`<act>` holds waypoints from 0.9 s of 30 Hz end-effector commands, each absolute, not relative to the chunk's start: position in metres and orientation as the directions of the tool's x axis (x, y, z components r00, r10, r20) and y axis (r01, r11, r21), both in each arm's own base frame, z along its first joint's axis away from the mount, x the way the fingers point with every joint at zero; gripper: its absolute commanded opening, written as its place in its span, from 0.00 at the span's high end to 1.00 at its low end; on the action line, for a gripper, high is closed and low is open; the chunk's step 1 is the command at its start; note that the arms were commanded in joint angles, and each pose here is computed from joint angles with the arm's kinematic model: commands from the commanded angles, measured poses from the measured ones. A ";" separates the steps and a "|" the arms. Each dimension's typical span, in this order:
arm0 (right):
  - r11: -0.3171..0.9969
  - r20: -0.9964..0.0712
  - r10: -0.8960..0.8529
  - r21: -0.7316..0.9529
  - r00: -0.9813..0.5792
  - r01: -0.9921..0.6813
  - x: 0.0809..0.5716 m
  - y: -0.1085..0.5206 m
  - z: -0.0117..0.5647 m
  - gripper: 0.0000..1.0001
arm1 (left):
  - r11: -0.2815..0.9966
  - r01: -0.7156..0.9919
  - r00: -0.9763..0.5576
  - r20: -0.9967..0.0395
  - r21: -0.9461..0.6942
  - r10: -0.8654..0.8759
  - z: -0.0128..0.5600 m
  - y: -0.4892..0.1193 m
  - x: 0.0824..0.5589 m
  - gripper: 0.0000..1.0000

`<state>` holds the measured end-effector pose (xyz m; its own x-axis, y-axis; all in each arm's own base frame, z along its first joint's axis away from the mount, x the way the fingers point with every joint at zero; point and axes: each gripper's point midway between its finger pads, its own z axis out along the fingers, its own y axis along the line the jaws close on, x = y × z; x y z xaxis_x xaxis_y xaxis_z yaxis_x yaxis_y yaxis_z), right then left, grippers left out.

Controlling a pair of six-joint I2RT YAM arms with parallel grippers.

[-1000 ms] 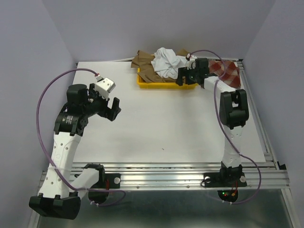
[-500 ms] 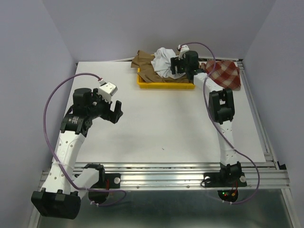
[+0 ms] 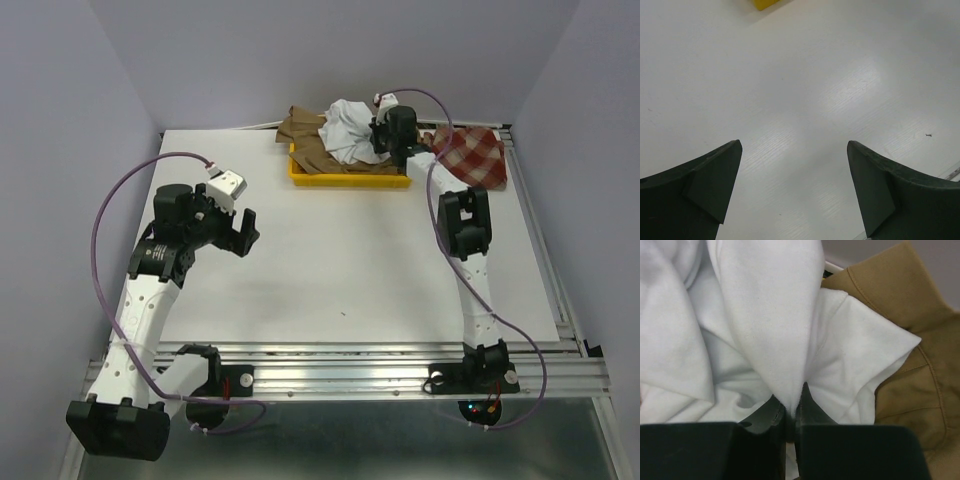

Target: Fold and stack the skirts

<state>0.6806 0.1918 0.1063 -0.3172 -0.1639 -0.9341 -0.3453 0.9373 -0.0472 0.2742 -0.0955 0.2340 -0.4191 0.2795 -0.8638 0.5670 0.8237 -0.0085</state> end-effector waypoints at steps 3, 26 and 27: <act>0.886 -0.993 -0.103 -0.066 -0.054 -0.459 0.632 0.219 0.311 0.99 | 0.847 0.530 -0.295 -0.928 0.037 0.226 0.270 -0.094 0.284 0.01; 0.563 -0.838 -0.389 0.113 -0.383 -0.818 0.310 0.193 0.224 0.99 | 0.613 0.775 -0.164 -0.890 0.152 0.427 0.245 -0.119 0.271 0.10; 0.554 -0.819 -0.401 0.139 -0.410 -0.821 0.296 0.190 0.212 0.99 | 0.595 0.790 -0.173 -0.874 0.152 0.453 0.235 -0.118 0.266 0.10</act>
